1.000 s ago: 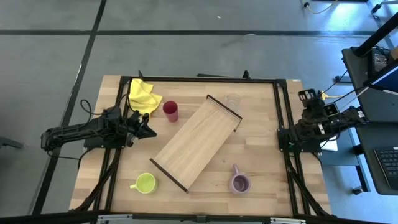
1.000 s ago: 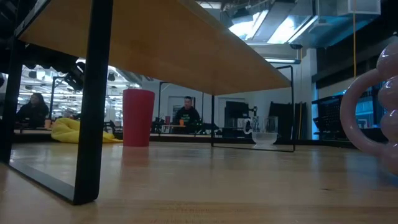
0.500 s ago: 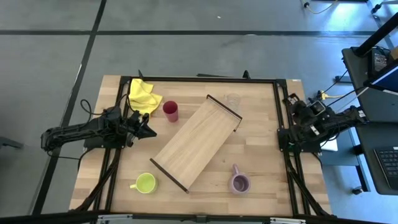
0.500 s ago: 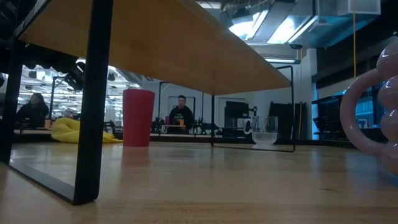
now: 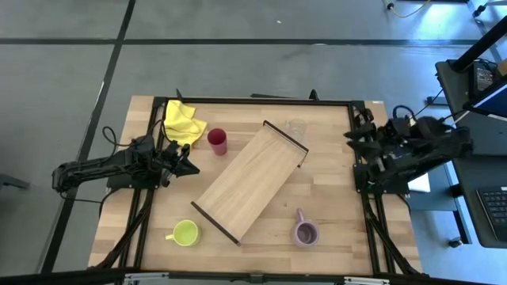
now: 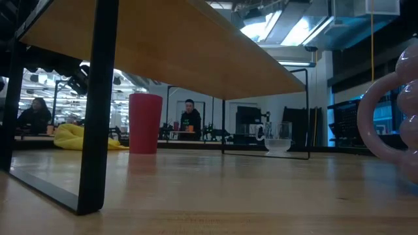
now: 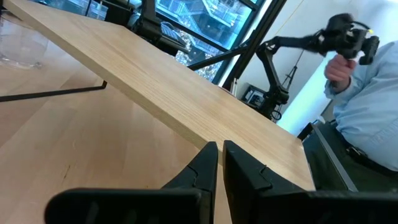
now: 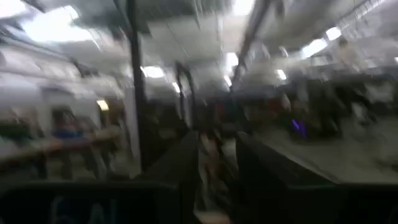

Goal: Stack small to large cups/mugs on shelf
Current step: Put the transparent mug on the shelf

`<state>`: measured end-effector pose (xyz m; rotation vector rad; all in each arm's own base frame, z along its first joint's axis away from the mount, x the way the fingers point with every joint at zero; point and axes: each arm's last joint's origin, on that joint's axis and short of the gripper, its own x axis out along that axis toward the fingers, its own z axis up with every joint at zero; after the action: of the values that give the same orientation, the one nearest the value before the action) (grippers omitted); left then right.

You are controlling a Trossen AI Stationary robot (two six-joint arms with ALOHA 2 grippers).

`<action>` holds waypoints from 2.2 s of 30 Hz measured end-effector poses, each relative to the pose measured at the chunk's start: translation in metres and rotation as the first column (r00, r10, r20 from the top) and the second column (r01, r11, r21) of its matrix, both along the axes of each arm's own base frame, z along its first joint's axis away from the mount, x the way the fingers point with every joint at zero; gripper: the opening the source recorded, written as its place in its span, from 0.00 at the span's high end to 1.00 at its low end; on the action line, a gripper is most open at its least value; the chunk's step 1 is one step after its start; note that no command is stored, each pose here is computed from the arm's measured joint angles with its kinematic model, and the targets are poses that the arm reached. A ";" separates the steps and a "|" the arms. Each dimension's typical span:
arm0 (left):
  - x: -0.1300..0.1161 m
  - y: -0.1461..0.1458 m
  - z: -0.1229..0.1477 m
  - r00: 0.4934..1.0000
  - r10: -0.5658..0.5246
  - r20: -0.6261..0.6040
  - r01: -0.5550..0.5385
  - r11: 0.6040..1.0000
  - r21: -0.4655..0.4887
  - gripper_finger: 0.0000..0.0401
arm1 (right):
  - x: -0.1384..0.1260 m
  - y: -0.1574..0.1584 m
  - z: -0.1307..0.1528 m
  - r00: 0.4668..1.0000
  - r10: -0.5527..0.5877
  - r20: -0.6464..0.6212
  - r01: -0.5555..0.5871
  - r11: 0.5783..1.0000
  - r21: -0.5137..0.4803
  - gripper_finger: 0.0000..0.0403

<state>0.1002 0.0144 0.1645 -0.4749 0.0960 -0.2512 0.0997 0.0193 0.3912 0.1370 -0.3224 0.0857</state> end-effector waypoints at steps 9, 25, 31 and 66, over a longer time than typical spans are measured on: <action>0.000 0.000 0.000 1.000 0.000 0.000 0.000 1.000 0.000 0.95 | -0.032 -0.019 0.034 0.838 -0.378 -0.395 0.406 0.914 -0.013 0.73; 0.000 0.000 0.000 1.000 0.000 0.000 0.000 1.000 0.000 0.95 | -0.070 -0.029 0.081 0.895 -0.369 -0.250 0.404 0.908 0.107 0.73; 0.000 0.000 0.000 1.000 0.000 0.000 0.000 1.000 0.000 0.95 | -0.073 -0.030 0.084 0.894 -0.377 -0.243 0.408 0.909 0.090 0.73; 0.000 0.000 0.000 1.000 0.000 0.000 0.000 1.000 0.000 0.95 | -0.149 -0.057 0.138 0.629 -0.771 -0.100 0.777 0.628 0.044 0.73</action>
<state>0.1002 0.0144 0.1646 -0.4747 0.0958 -0.2516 -0.0493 -0.0374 0.5287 0.0717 -0.2894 -0.8108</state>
